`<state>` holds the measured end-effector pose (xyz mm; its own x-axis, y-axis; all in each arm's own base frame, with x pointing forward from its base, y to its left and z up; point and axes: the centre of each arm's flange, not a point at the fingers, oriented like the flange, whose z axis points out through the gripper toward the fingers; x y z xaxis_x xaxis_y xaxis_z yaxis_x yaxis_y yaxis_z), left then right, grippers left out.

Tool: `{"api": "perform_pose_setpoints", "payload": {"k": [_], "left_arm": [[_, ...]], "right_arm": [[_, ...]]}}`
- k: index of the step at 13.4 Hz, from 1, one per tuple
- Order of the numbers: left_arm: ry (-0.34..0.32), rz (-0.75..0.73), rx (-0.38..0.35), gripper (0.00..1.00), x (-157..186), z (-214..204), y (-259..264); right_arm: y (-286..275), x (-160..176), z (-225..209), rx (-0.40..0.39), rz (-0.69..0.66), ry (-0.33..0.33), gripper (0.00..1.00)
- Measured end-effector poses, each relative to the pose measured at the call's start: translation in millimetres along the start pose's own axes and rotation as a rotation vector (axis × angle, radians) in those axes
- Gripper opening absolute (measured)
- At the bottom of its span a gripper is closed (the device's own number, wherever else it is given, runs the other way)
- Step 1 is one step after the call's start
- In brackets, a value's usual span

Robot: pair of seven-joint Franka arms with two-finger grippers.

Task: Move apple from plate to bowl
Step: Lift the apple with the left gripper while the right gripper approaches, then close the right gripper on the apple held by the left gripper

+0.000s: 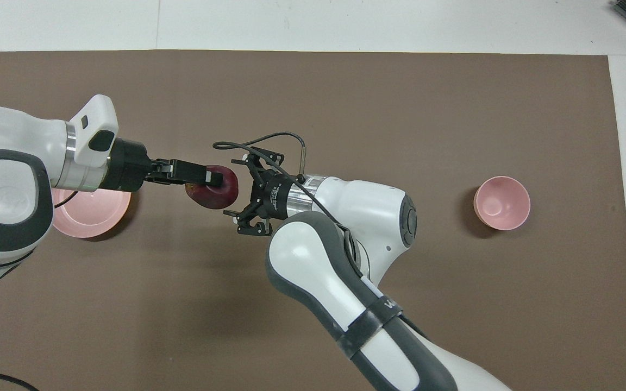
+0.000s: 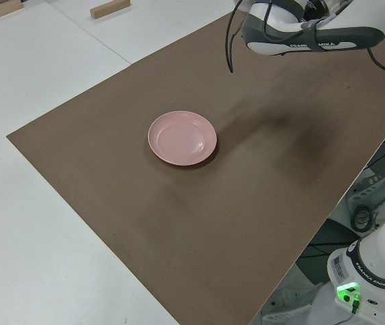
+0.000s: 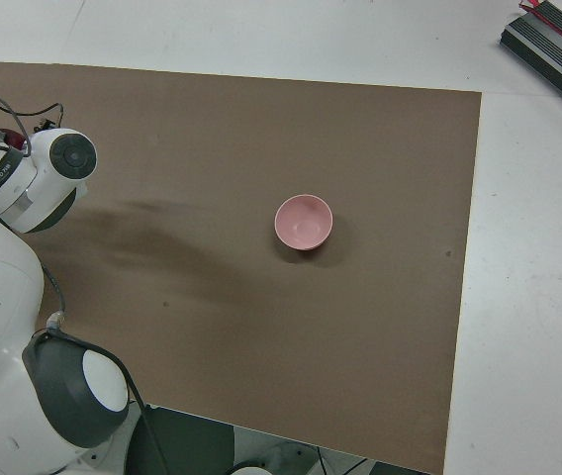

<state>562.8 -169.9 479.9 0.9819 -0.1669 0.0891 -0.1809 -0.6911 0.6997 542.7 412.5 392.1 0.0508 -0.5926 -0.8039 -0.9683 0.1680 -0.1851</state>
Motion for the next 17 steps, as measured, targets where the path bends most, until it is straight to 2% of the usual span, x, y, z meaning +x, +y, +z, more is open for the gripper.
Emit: {"api": "perform_pose_setpoints", "payload": {"k": [5,11,17], "left_arm": [[0.042,0.008,0.019,0.64,3.9,10.2,15.4],[0.033,0.004,0.024,0.64,1.0,23.7,19.6],[0.044,0.004,0.035,0.64,1.6,25.3,22.5]], "right_arm": [[-0.6,7.7,2.2,0.002,0.004,0.013,1.0],[-3.7,19.7,-0.2,0.01,0.001,0.03,1.0],[-20.9,18.2,-18.9,-0.01,0.009,-0.008,1.0]]}}
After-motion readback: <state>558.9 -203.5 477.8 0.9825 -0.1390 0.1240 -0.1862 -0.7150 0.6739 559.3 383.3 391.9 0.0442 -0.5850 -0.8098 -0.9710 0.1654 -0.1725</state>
